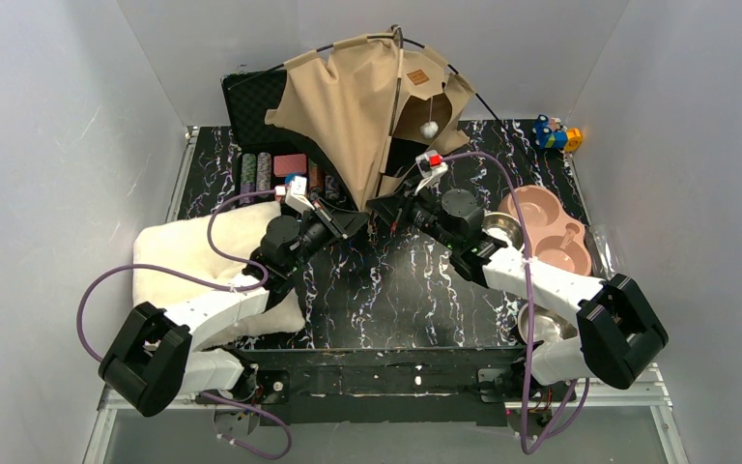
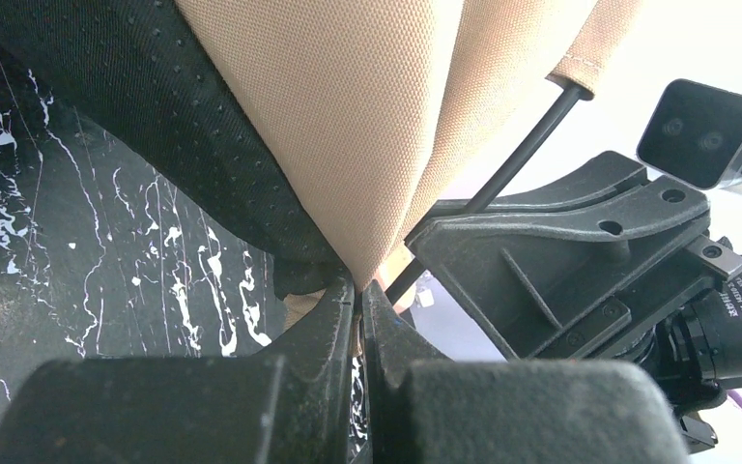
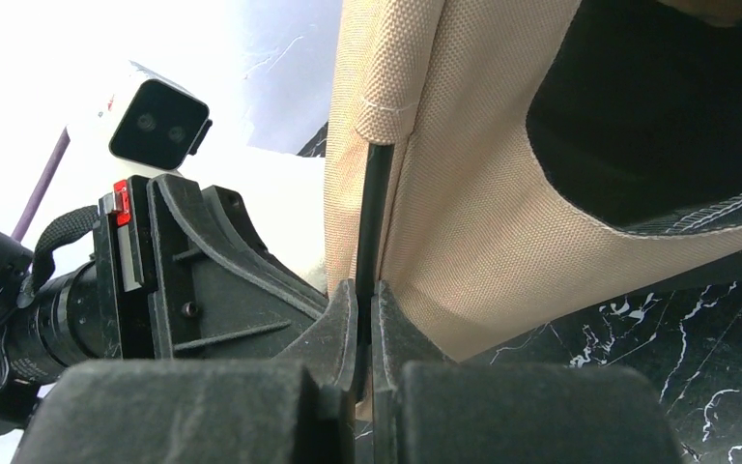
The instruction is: Set up the pet tent
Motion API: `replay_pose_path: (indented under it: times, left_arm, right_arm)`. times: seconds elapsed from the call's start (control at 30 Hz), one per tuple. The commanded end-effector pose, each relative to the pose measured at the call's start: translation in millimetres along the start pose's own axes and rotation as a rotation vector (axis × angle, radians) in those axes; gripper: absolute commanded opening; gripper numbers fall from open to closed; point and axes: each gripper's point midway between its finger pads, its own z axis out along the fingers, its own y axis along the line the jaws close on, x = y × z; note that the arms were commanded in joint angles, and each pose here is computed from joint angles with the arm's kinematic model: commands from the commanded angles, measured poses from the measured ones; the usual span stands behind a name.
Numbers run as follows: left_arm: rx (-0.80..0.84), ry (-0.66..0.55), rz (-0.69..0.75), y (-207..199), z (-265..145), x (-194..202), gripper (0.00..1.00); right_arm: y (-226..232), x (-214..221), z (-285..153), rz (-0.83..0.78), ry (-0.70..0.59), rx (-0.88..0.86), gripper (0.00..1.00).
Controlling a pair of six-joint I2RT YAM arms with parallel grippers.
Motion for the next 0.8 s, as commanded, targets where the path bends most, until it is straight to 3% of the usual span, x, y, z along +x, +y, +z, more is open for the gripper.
replay_pose_path:
  times: [0.0, 0.2, 0.47, 0.77]
  left_arm:
    - [0.042, 0.096, -0.017, -12.4, -0.9, 22.3, 0.0]
    - [0.034, 0.098, -0.043, -6.0, -0.7, 26.1, 0.0]
    - [0.04, 0.091, -0.037, -10.7, 2.5, 22.1, 0.0]
    - [0.022, 0.08, -0.04, -5.0, 1.7, 22.4, 0.0]
  right_arm:
    - [-9.6, -61.4, -0.1, -0.05, -0.227, 0.103, 0.01]
    - [0.7, -72.5, -1.5, -0.062, -0.248, 0.09, 0.01]
    - [-0.5, -49.9, 6.2, -0.077, -0.2, 0.102, 0.01]
    - [-8.3, -43.5, 9.3, -0.078, -0.209, 0.221, 0.01]
